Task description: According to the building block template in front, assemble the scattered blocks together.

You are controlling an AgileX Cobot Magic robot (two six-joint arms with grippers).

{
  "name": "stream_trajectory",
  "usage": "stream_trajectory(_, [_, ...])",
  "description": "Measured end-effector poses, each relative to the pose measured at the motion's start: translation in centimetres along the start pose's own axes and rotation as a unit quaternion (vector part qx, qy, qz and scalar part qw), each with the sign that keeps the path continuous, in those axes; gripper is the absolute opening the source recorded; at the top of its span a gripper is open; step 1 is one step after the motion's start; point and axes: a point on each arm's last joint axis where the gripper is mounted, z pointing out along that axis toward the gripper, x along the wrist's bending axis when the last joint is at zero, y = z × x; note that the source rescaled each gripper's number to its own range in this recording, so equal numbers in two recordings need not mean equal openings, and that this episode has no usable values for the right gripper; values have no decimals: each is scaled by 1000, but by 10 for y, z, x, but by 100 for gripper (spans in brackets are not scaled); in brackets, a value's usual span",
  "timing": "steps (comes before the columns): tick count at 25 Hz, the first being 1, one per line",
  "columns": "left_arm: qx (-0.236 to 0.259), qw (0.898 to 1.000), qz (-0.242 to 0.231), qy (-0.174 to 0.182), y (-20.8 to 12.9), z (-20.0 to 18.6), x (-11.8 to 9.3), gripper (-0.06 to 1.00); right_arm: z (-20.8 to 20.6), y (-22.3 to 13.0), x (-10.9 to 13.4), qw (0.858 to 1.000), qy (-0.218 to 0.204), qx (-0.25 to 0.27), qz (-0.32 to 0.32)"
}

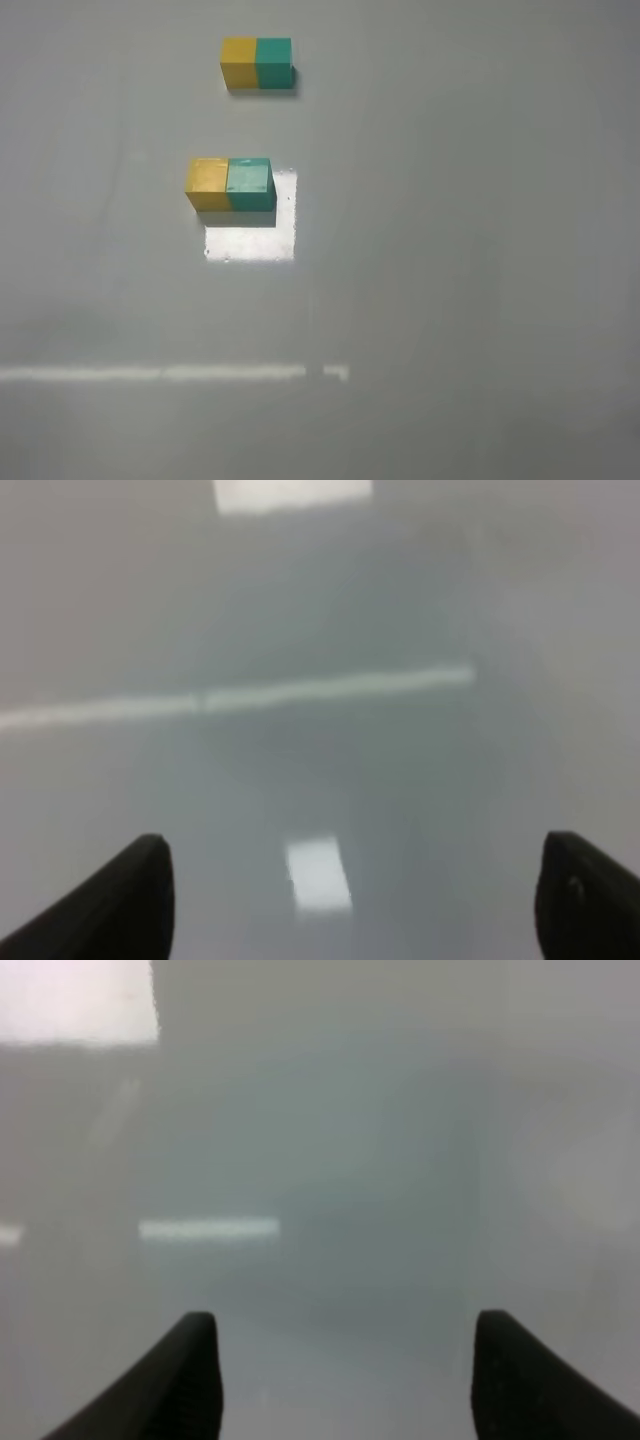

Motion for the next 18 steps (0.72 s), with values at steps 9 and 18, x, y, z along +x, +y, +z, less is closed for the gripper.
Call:
stream_trajectory(9, [12, 1000, -22, 12, -5, 3, 10, 75, 0, 0, 0, 1000, 0, 0, 0])
stream_trajectory(18, [52, 998, -33, -9, -39, 28, 7, 75, 0, 0, 0, 1000, 0, 0, 0])
